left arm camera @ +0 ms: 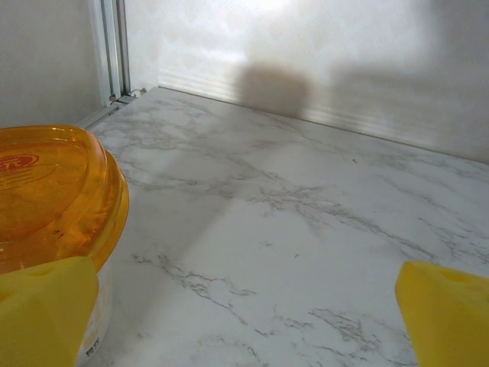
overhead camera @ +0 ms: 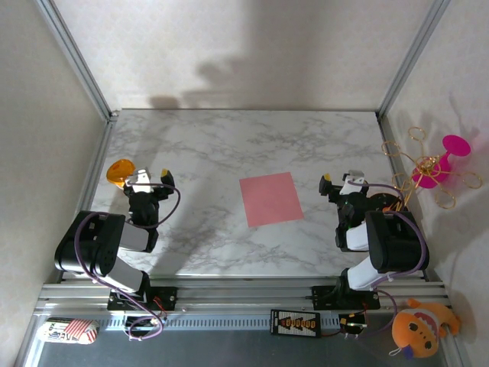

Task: Fold a paper plane with a square sheet of paper (pick it up from the middle)
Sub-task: Rotate the square sheet of paper at the center of the table.

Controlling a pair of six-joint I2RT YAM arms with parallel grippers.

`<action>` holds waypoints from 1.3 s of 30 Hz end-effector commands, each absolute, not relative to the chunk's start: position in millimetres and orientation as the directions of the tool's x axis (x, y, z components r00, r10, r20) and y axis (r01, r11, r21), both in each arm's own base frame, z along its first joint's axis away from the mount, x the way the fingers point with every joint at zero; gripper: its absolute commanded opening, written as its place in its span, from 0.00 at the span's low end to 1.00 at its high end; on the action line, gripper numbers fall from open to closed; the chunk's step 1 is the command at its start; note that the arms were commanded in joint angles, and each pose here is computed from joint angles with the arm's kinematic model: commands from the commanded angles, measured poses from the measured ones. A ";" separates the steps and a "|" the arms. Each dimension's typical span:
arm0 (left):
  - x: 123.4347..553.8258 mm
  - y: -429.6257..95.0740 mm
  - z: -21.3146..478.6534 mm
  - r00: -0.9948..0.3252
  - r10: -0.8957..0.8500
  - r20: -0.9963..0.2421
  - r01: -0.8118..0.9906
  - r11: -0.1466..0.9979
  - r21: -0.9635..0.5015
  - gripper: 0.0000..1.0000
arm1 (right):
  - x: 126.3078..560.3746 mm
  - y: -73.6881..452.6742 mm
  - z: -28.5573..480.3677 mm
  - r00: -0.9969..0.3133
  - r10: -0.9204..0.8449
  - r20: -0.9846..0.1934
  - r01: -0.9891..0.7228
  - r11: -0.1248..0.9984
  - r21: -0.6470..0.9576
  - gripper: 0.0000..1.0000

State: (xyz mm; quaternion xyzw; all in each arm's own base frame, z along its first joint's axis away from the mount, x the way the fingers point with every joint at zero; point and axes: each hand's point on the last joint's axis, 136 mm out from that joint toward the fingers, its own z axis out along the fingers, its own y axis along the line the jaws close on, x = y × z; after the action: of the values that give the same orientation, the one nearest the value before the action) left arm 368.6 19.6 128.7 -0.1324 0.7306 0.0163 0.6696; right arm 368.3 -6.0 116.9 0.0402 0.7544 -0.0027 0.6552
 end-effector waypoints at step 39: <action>395.0 -1.8 172.4 -0.205 -0.459 -0.865 -0.239 0.880 -0.410 0.99 | 379.4 119.6 159.7 -0.426 0.238 -0.873 -0.039 0.959 0.280 0.99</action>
State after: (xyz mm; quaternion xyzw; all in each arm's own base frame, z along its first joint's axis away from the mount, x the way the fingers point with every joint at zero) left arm 390.2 16.1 208.6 -0.2049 0.7130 -0.0493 0.6687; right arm 398.5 98.2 196.6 0.0358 0.7841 0.1200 0.6079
